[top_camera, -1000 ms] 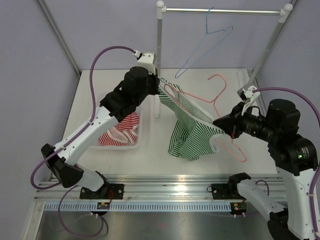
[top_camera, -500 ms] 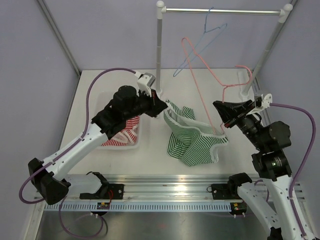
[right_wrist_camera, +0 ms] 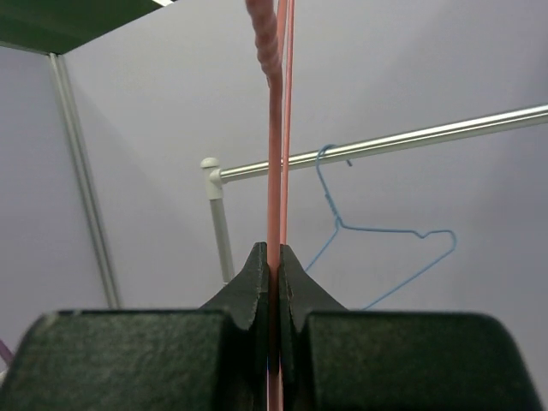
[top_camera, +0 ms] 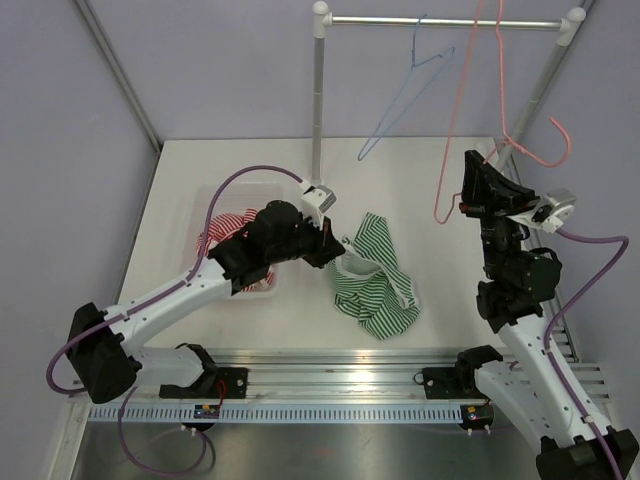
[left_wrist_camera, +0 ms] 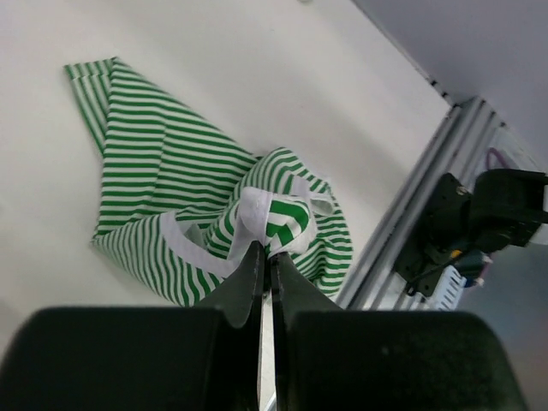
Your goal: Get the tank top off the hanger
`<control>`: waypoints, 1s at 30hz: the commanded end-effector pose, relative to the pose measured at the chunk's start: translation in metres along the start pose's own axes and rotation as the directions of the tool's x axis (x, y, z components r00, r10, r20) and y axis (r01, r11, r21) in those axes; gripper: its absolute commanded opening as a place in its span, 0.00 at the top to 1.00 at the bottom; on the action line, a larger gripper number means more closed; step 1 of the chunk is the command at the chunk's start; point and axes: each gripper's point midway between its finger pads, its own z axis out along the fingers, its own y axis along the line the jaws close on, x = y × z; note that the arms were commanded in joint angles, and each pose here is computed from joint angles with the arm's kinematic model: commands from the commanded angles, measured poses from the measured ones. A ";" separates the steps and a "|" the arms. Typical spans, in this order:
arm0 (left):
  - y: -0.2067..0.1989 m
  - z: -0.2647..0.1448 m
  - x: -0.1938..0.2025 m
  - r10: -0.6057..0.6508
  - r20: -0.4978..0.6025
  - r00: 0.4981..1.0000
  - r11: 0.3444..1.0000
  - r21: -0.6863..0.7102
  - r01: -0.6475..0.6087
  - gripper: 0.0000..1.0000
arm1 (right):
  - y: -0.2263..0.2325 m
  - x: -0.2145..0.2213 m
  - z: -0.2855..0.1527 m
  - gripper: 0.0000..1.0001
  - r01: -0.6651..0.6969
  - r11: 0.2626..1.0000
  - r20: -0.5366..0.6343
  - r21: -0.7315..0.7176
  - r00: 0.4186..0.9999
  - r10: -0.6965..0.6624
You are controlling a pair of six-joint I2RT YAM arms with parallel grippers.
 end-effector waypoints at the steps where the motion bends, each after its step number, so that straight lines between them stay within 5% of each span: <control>1: 0.031 0.000 -0.001 0.006 0.022 1.000 0.985 -0.174 -0.002 1.00 | -0.013 -0.051 0.002 1.00 0.153 0.983 0.086 0.104 0.983 -0.162; 5: 0.054 0.000 0.009 -0.013 -0.011 1.000 0.957 -0.290 0.010 1.00 | -0.031 -0.051 -0.015 1.00 0.196 0.956 -0.098 0.220 0.979 -0.179; 6: 0.059 -0.001 0.012 -0.017 -0.024 1.000 0.948 -0.318 0.008 1.00 | -0.039 -0.023 -0.028 1.00 0.228 0.946 -0.262 0.229 0.951 -0.166; 8: 0.064 0.000 0.016 -0.019 -0.041 0.999 0.940 -0.342 0.004 1.00 | -0.041 -0.040 -0.030 1.00 0.216 0.932 -0.317 0.290 0.941 -0.120; 9: 0.065 0.001 0.016 -0.024 -0.045 0.999 0.938 -0.347 0.007 1.00 | -0.050 -0.020 -0.049 1.00 0.253 0.913 -0.451 0.320 0.888 -0.088; 15: 0.068 0.000 0.013 -0.026 -0.063 0.998 0.922 -0.388 0.000 1.00 | -0.045 -0.037 -0.064 1.00 0.303 0.887 -0.645 0.349 0.764 -0.008; 17: 0.068 -0.003 0.013 -0.025 -0.074 0.997 0.916 -0.402 -0.007 1.00 | -0.046 -0.016 -0.071 1.00 0.322 0.885 -0.742 0.336 0.669 0.039; 18: 0.066 -0.005 0.006 -0.022 -0.063 0.998 0.915 -0.404 -0.005 0.83 | -0.041 -0.027 -0.063 1.00 0.309 0.889 -0.738 0.339 0.673 0.048; 20: 0.064 -0.012 0.005 -0.017 -0.066 0.998 0.910 -0.414 -0.012 0.61 | -0.043 -0.001 -0.062 1.00 0.328 0.892 -0.816 0.311 0.574 0.074; 21: 0.062 -0.015 0.001 -0.013 -0.059 0.998 0.908 -0.418 -0.013 0.37 | -0.041 -0.005 -0.054 1.00 0.326 0.893 -0.814 0.309 0.577 0.071; 22: 0.058 -0.022 -0.005 -0.008 -0.038 0.999 0.910 -0.415 -0.008 0.26 | -0.044 0.008 -0.049 1.00 0.335 0.892 -0.834 0.305 0.545 0.080; 25: 0.047 -0.039 -0.014 0.008 -0.010 1.000 0.915 -0.404 -0.012 0.13 | -0.046 0.019 -0.033 1.00 0.334 0.896 -0.847 0.294 0.525 0.082; 26: 0.043 -0.044 -0.014 0.014 -0.010 1.000 0.914 -0.404 -0.017 0.01 | -0.046 0.022 -0.027 1.00 0.335 0.896 -0.846 0.290 0.527 0.077; 30: 0.031 -0.065 -0.020 0.029 0.015 0.999 0.913 -0.408 -0.021 0.01 | -0.057 0.041 0.005 1.00 0.373 0.886 -0.862 0.275 0.504 0.055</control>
